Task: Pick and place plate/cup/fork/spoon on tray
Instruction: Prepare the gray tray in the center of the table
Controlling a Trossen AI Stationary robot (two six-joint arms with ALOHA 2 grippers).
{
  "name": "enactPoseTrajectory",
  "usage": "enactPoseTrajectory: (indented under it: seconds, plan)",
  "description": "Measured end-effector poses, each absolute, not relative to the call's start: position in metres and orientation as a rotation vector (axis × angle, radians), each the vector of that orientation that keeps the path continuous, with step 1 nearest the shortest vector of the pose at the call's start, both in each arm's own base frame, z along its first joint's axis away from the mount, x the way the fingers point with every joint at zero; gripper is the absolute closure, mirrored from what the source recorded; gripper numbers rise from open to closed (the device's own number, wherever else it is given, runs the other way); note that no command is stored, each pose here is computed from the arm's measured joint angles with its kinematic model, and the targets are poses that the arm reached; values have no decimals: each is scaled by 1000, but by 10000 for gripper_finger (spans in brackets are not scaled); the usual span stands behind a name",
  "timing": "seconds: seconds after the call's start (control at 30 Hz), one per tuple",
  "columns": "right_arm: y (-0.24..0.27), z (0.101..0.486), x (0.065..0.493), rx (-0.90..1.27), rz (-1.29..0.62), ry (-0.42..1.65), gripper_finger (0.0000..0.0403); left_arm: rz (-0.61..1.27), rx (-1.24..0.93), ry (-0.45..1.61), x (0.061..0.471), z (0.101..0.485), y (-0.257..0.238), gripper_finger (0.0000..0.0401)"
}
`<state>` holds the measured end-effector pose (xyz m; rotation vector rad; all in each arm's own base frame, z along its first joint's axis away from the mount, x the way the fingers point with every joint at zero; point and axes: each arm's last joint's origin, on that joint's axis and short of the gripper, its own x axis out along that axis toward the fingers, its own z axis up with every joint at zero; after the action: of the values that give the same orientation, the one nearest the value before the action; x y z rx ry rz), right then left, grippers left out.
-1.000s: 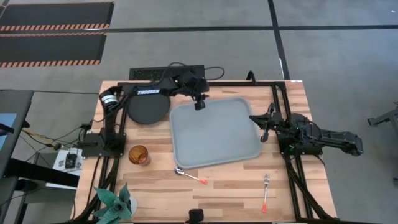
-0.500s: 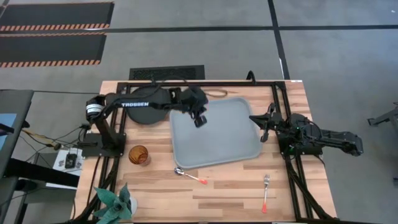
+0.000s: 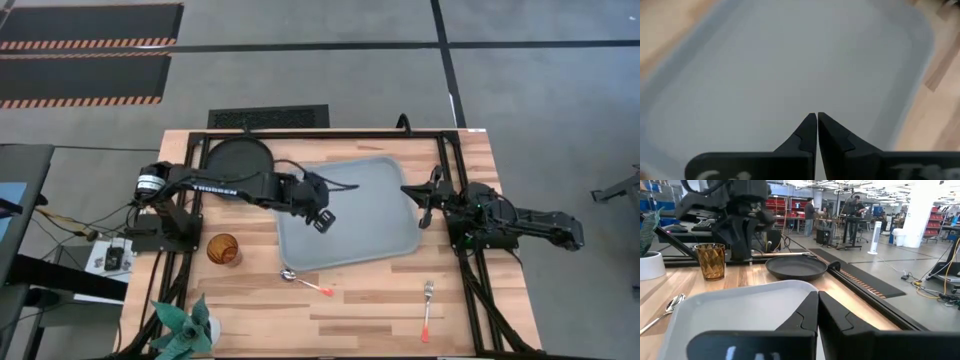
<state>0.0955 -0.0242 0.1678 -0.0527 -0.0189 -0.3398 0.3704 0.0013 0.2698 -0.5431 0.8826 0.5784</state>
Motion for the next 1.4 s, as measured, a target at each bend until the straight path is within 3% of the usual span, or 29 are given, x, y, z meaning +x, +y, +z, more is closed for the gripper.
enactPoseTrajectory:
  seconds: [0.13, 0.43, 0.67, 0.87, 1.07, 1.4]
  plan:
    - [-24, 168, 95, -53, -340, -19, 376, 662, -705, 892, 350, 252, -7, 401]
    - [-24, 168, 95, -53, -340, -20, 374, 835, -1166, 644, 278, 223, -9, 394]
    - [-24, 168, 95, -53, -340, -20, 376, 1031, -1180, 744, 255, 207, -2, 326]
    - [-24, 168, 95, -53, -341, -20, 374, 1042, -1200, 741, 251, 190, 8, 278]
    - [-24, 168, 95, -53, -341, -20, 376, 993, -1258, 730, 247, 170, 14, 271]
    - [-24, 168, 95, -53, -341, -20, 375, 1000, -1156, 774, 247, 164, 21, 281]
